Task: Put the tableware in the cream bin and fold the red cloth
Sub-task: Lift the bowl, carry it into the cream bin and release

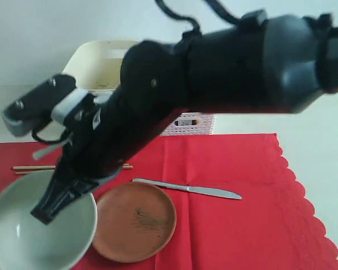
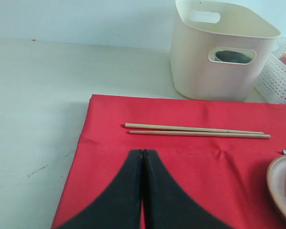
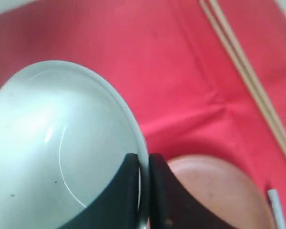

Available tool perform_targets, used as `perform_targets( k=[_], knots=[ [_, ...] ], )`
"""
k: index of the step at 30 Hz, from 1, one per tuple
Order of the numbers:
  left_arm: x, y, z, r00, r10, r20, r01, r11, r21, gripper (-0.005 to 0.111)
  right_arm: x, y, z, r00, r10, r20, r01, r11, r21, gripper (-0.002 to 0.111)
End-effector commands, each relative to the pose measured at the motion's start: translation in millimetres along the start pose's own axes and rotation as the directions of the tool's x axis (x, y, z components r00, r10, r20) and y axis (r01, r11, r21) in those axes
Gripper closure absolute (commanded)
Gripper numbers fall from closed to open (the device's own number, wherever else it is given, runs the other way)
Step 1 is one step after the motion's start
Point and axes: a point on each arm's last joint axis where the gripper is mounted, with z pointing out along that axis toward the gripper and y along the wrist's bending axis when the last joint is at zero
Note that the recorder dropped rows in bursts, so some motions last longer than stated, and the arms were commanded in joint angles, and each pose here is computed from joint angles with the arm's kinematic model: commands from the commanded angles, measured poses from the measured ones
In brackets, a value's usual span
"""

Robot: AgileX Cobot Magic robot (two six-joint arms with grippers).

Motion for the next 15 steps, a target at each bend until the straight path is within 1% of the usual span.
perform_targets(
  k=[1, 5, 9, 12, 15],
  knots=[
    [0, -0.7, 0, 1.0, -0.008, 0.01, 0.008, 1.0, 0.011, 0.107, -32, -12, -46, 0.986, -0.033, 0.164, 0.022, 0.997, 0.067, 0.108],
    [0, -0.7, 0, 1.0, -0.008, 0.01, 0.008, 1.0, 0.011, 0.107, -54, -37, -72, 0.96, -0.007, 0.281, -0.031, 0.991, 0.131, 0.108],
    [0, -0.7, 0, 1.0, -0.008, 0.01, 0.008, 1.0, 0.011, 0.107, -70, -69, -92, 0.906, 0.06, 0.419, -0.152, 0.97, 0.19, 0.108],
    [0, -0.7, 0, 1.0, -0.008, 0.01, 0.008, 1.0, 0.011, 0.107, -77, -96, -100, 0.863, 0.075, 0.499, -0.218, 0.947, 0.234, 0.108],
    [0, -0.7, 0, 1.0, -0.008, 0.01, 0.008, 1.0, 0.011, 0.107, -82, -121, -98, 0.825, 0.082, 0.559, -0.274, 0.923, 0.269, 0.108]
  ],
)
